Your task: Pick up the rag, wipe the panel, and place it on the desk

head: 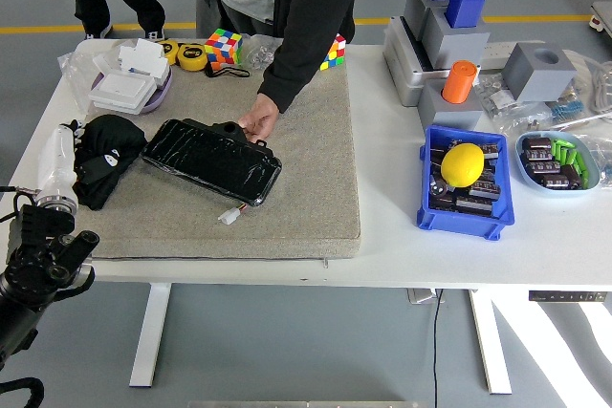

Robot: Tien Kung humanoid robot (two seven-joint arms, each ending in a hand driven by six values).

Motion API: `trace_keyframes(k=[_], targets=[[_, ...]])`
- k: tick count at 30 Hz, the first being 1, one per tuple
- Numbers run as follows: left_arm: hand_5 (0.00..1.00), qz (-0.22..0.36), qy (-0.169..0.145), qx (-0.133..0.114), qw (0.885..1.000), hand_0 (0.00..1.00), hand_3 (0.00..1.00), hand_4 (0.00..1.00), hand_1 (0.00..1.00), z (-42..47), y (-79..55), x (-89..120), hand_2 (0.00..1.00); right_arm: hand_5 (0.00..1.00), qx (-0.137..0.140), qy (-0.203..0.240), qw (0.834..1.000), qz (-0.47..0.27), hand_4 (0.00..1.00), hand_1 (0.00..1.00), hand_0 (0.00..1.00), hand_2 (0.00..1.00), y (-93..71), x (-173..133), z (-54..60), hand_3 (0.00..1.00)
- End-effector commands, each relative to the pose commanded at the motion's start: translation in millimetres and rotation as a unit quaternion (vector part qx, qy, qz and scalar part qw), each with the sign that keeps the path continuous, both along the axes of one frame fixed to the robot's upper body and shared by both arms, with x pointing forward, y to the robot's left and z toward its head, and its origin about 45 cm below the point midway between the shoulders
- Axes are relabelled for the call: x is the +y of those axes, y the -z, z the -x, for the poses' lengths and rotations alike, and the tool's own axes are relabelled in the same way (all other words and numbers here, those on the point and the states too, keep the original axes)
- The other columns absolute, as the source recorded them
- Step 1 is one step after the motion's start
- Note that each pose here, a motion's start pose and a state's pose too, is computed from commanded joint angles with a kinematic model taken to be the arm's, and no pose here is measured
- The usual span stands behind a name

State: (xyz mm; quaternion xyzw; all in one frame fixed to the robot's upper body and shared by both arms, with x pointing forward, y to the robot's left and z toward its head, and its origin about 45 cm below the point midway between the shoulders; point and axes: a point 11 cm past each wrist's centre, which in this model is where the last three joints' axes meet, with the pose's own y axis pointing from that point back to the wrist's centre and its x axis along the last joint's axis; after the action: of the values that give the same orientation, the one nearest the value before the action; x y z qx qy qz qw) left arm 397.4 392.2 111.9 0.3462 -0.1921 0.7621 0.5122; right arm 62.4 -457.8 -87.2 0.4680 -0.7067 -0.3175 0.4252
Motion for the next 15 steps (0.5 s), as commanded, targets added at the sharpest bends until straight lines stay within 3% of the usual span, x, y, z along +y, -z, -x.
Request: trace_keyframes(k=[1,6,7,8,11,15], targets=[[0.166,0.000,0.000,0.002,1.000,0.766,0.852,0.929,0.849,0.2,0.1,0,0.879,0.368,0.000,0.000,1.000,0.000,0.908,0.564,0.557,0.494,0.0,0,0.1,0.522],[0.166,0.002,0.002,0.010,1.000,0.766,0.852,0.929,0.849,-0.7,-1.4,-2,0.879,0.368,0.000,0.001,1.000,0.000,0.908,0.564,0.557,0.494,0.1,0,1.0,0.522],[0.284,0.003,0.002,0.012,1.000,0.832,0.975,0.997,0.958,-1.0,-1.5,-3,0.978,0.368,0.001,0.001,1.000,0.000,0.908,0.564,0.557,0.494,0.1,0,1.1,0.522],[0.284,0.006,0.001,0.013,1.000,0.832,0.975,0.997,0.958,-0.8,-1.7,-2,0.978,0.368,0.001,0.001,1.000,0.000,0.908,0.564,0.557,0.494,0.2,0,0.9,0.522],[0.284,0.020,-0.004,0.002,1.000,0.832,0.975,0.997,0.958,0.1,-4.8,-1,0.978,0.368,-0.001,0.000,1.000,-0.001,0.908,0.564,0.557,0.494,0.2,1,-0.2,0.522],[0.288,0.042,-0.008,-0.038,0.998,0.774,0.948,0.993,0.911,1.3,-15.7,-1,0.955,0.367,-0.001,0.000,1.000,-0.002,0.908,0.565,0.557,0.494,0.2,1,-0.9,0.522]])
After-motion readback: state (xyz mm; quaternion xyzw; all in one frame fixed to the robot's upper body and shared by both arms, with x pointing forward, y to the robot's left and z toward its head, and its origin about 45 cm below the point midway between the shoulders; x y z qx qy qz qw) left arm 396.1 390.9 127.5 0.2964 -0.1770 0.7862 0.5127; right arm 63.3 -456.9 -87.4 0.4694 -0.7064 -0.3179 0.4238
